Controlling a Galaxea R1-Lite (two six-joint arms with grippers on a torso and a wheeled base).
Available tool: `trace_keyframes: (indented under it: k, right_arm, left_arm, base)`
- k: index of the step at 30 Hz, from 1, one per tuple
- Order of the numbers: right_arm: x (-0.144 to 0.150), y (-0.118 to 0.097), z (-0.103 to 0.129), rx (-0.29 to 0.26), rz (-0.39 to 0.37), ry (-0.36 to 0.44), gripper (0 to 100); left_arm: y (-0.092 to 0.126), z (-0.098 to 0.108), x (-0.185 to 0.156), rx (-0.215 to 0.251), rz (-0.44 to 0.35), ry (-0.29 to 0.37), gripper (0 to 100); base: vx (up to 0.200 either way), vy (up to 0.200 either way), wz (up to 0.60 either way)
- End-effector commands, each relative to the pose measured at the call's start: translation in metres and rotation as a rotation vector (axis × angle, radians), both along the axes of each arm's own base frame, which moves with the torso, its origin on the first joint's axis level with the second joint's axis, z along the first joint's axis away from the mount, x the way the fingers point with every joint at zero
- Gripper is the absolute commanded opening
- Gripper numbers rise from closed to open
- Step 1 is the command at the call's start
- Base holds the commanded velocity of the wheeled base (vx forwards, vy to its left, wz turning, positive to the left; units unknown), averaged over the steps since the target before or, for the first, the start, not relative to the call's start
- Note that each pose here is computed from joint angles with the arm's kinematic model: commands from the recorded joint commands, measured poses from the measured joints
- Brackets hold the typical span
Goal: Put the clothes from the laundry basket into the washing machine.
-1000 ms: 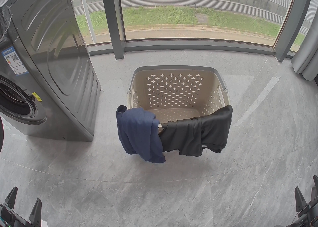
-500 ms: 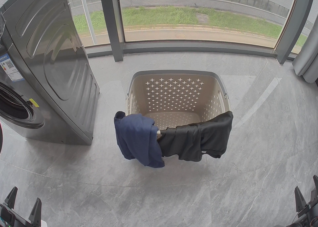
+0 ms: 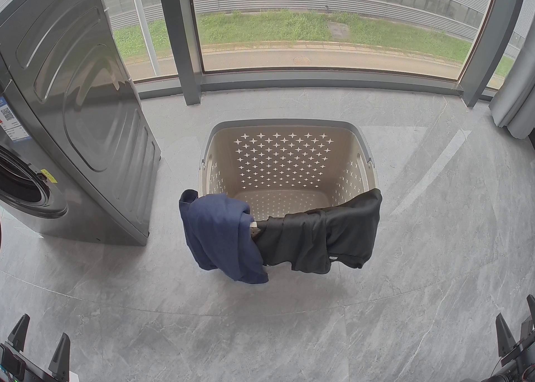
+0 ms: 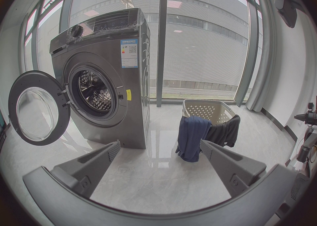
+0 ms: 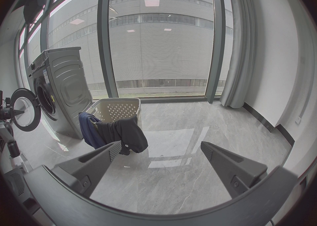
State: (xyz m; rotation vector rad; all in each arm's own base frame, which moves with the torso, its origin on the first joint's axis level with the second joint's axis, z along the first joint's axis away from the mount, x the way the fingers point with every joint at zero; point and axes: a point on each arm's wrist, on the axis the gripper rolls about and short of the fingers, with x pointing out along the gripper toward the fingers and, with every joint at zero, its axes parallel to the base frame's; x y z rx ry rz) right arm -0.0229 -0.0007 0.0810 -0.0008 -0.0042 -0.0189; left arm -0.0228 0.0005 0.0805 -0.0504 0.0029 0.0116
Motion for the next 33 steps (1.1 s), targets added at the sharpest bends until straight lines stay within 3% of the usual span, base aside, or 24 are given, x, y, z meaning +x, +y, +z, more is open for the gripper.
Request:
trace_keyframes:
  k: [1,6,29,31,33]
  right_arm:
    - [0.0,0.0,-0.005,-0.002,0.001,0.0,100]
    - [0.0,0.0,-0.005,0.001,0.001,0.0,100]
    - [0.0,0.0,-0.005,0.007,0.002,0.0,100]
    - [-0.002,0.0,0.003,0.015,-0.007,-0.045,100]
    - [-0.01,0.0,0.036,0.054,-0.013,-0.16,100]
  left_arm:
    - [0.0,-0.005,0.0,0.0,0.001,-0.002,100]
    - [0.0,-0.005,0.0,0.0,0.001,-0.002,100]
    - [0.0,-0.005,0.0,0.0,0.001,-0.002,100]
    - [0.0,-0.005,0.0,0.0,0.001,-0.002,100]
    - [0.0,-0.005,0.0,0.0,0.001,-0.002,100]
  base:
    - [0.2,0.0,0.0]
    - [0.2,0.0,0.0]
    - [0.0,0.0,0.0]
    - [0.0,0.0,0.0]
    - [0.0,0.0,0.0]
